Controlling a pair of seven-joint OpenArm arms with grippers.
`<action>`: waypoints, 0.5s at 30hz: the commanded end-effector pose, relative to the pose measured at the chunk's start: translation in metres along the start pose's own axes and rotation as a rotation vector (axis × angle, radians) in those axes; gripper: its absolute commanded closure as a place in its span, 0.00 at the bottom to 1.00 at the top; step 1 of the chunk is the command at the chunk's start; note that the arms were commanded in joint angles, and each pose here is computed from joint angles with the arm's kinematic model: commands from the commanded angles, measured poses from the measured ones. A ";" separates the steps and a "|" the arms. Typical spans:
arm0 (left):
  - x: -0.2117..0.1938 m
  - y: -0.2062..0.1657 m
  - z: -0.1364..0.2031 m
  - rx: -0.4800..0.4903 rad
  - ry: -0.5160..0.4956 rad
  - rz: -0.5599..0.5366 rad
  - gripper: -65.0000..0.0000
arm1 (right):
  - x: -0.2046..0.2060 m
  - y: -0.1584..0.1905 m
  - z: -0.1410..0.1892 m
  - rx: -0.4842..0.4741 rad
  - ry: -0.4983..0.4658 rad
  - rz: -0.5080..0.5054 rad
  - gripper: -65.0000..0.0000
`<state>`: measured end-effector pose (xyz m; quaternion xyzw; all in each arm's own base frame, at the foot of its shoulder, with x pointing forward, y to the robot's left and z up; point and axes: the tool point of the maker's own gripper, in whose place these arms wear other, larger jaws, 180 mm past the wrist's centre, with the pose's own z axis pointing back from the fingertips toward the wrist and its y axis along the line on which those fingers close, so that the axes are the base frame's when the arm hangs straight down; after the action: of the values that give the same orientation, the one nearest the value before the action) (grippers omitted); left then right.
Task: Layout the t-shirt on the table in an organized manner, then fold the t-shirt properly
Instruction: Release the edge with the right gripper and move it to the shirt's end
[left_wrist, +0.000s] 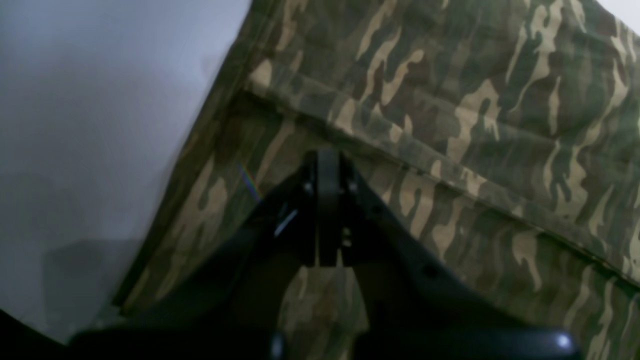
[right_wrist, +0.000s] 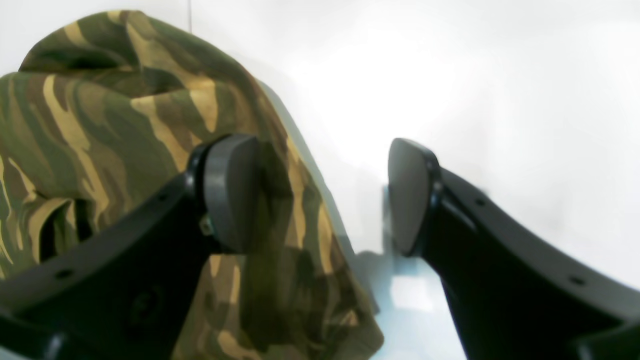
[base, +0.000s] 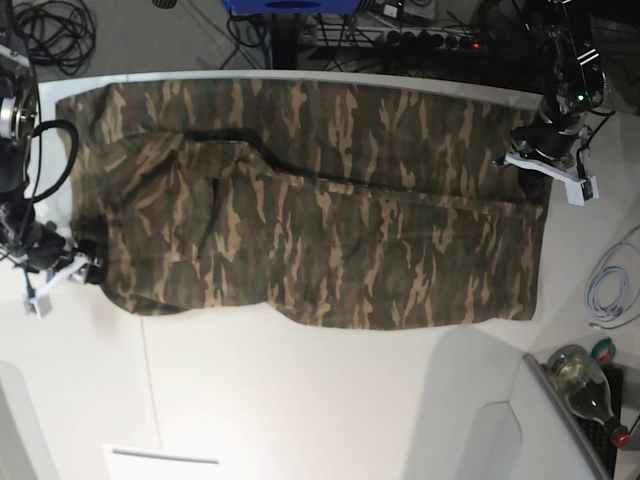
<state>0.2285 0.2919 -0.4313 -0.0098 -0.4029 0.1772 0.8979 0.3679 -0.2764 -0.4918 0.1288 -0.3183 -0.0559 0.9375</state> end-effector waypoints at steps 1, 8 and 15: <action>0.015 -0.002 0.000 -0.013 -0.044 -0.012 1.00 | 0.014 -0.003 0.004 -0.002 -0.011 0.016 0.49; 0.003 0.002 -0.004 -0.004 -0.011 0.001 1.00 | 0.021 0.002 0.010 0.006 -0.018 0.070 0.97; 0.000 0.007 -0.003 0.005 -0.004 0.003 1.00 | 0.008 0.059 0.046 0.046 0.010 0.340 1.00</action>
<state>0.2202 0.2941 -0.4461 -0.0100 -0.3839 0.1870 0.9042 0.3320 -0.2240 -0.4517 0.0968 -0.3052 0.1130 0.9406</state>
